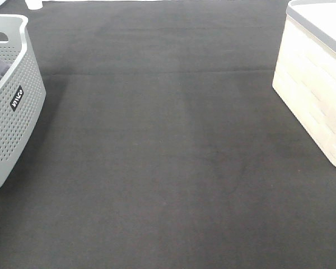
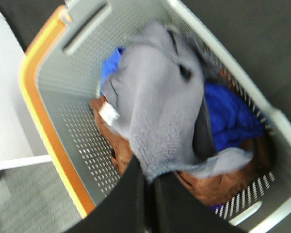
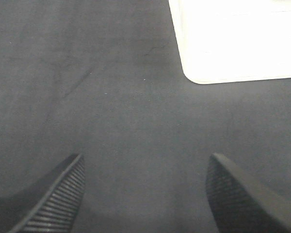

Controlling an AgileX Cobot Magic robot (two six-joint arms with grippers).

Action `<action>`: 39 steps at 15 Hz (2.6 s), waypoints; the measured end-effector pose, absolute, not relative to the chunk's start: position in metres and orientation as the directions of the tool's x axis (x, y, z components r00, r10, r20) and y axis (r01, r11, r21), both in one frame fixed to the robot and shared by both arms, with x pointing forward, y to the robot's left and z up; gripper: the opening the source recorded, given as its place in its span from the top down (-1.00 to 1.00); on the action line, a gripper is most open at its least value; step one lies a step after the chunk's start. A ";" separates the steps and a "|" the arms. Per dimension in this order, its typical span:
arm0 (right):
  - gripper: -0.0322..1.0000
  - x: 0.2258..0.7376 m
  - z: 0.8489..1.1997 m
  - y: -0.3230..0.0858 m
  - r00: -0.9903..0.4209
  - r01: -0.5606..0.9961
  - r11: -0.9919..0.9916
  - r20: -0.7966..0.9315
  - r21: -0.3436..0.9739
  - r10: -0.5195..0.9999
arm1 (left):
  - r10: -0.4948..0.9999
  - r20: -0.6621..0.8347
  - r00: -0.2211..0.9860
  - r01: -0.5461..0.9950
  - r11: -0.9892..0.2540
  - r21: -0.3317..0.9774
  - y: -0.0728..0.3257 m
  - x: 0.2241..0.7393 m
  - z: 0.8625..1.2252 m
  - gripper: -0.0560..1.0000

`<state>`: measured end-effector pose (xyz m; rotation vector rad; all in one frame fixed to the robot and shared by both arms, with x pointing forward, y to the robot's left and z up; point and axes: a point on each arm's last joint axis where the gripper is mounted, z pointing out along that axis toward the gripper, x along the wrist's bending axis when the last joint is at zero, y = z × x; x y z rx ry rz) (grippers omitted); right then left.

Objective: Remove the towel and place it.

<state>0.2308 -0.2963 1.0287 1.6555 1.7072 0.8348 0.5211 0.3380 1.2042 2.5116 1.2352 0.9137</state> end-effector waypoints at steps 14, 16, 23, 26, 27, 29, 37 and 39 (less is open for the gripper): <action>-0.39 0.303 1.095 -0.238 -0.671 0.407 0.171 0.167 0.897 0.722 | 0.715 0.389 0.581 0.082 -0.527 0.846 0.263 0.496 1.319 0.89; -0.39 0.320 1.099 -0.232 -0.733 0.372 0.149 0.191 0.916 0.653 | 0.639 0.419 0.645 -0.020 -0.535 0.845 0.232 0.504 1.323 0.89; -0.38 0.378 1.091 -0.223 -0.827 0.294 0.093 0.204 0.951 0.524 | 0.461 0.398 0.793 -0.132 -0.508 0.851 0.134 0.539 1.289 0.89; -0.36 0.397 1.082 -0.220 -0.851 0.293 0.069 0.227 0.954 0.474 | 0.399 0.397 0.827 -0.169 -0.498 0.851 0.098 0.542 1.275 0.89; -0.36 0.403 1.079 -0.219 -0.857 0.301 0.058 0.244 0.952 0.455 | 0.377 0.402 0.834 -0.181 -0.501 0.847 0.089 0.543 1.270 0.89; -0.36 0.414 1.072 -0.217 -0.862 0.316 0.042 0.268 0.948 0.430 | 0.344 0.411 0.844 -0.207 -0.499 0.842 0.073 0.542 1.264 0.89; -0.33 0.438 1.041 -0.180 -0.878 0.268 0.136 0.184 0.954 0.442 | 0.292 0.417 0.861 -0.235 -0.498 0.835 0.053 0.536 1.257 0.89; -0.32 0.442 1.040 -0.179 -0.890 0.211 0.167 0.119 0.963 0.439 | 0.276 0.413 0.868 -0.235 -0.504 0.831 0.052 0.534 1.256 0.89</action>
